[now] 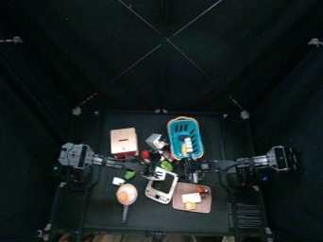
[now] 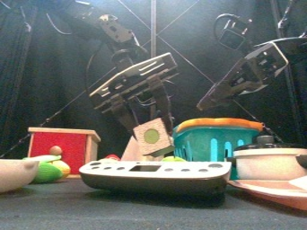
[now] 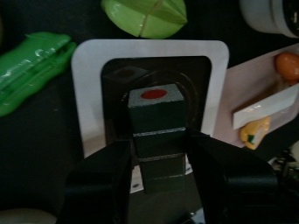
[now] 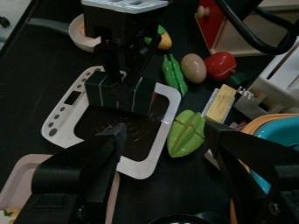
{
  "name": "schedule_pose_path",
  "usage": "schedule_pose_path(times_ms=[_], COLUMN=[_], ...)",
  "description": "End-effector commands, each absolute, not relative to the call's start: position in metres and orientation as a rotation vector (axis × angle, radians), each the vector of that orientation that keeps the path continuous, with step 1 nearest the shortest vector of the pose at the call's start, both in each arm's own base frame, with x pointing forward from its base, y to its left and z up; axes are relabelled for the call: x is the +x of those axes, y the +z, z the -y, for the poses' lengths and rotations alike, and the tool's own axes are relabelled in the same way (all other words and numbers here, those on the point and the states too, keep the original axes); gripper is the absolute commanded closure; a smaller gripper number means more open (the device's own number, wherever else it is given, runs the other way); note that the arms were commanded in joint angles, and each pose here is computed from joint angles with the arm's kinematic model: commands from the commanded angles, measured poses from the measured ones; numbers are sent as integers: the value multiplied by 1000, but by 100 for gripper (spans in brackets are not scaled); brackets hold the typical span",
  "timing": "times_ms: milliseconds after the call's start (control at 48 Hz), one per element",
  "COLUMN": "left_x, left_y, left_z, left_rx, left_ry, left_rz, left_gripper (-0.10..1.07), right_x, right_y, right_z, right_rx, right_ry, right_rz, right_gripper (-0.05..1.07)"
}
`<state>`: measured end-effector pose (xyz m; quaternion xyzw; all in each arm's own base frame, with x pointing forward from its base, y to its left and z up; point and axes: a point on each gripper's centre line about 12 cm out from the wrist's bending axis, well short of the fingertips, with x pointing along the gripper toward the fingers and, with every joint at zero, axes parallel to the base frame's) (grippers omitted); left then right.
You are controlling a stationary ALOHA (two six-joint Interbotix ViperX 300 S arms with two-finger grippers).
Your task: Place green sushi roll on stove
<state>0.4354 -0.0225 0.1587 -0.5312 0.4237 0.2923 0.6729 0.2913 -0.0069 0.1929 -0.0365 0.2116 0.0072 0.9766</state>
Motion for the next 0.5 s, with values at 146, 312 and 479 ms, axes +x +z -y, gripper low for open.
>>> schedule_pose_path(times_ms=[146,312,479], left_x=[445,441,442], left_y=[171,168,169], left_z=[22,22,22], left_rx=[-1259,-1258,-1256], left_ry=[597,601,590], left_rz=[-861,-864,-853], left_gripper=[32,30,24], right_x=[292,292,292], right_y=[204,204,204], right_z=[7,7,7], right_rx=[-76,-76,-76], right_ry=[12,12,12], right_rz=[-390,-390,-388], right_gripper=[2,2,2])
